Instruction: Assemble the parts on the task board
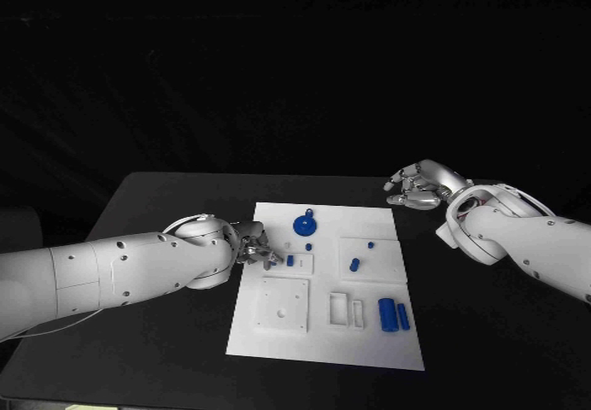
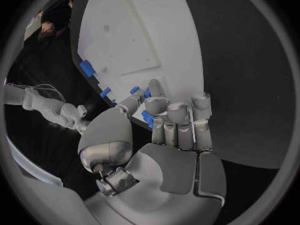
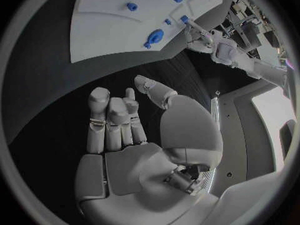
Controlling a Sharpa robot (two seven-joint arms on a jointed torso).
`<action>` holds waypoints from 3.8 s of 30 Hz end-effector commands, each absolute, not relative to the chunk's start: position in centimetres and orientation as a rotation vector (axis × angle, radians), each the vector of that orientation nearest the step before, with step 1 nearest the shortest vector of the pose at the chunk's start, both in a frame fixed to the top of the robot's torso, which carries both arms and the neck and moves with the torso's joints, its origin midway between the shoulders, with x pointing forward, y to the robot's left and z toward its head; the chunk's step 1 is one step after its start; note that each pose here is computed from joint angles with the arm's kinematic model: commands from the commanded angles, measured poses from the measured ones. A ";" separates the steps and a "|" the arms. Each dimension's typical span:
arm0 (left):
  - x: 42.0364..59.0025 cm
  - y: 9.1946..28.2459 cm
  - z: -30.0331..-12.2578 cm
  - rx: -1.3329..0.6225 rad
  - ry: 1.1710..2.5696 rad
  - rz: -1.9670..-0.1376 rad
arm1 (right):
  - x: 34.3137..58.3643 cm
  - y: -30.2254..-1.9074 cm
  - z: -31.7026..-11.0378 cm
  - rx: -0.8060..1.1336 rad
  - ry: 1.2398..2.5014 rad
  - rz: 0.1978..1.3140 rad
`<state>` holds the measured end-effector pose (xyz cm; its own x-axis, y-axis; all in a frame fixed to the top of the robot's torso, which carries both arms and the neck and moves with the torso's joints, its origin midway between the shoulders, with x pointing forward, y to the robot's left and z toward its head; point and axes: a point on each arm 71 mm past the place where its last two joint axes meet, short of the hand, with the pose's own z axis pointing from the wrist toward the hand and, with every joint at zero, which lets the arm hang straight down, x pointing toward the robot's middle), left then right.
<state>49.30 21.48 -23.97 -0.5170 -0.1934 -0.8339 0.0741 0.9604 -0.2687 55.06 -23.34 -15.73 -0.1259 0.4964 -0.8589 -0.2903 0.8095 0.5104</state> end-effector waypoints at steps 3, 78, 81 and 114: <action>49.4 22.0 -24.2 -0.099 2.090 -0.311 | 55.0 -23.2 -15.7 0.153 1.566 0.681; 52.9 12.8 -21.9 0.399 1.732 -0.597 | 55.1 -22.4 -15.8 0.146 1.567 0.696; 53.0 12.7 -22.0 0.407 1.732 -0.590 | 55.1 -22.4 -15.8 0.145 1.567 0.697; 53.0 12.5 -23.8 0.431 1.775 -0.578 | 55.0 -22.1 -15.8 0.141 1.568 0.703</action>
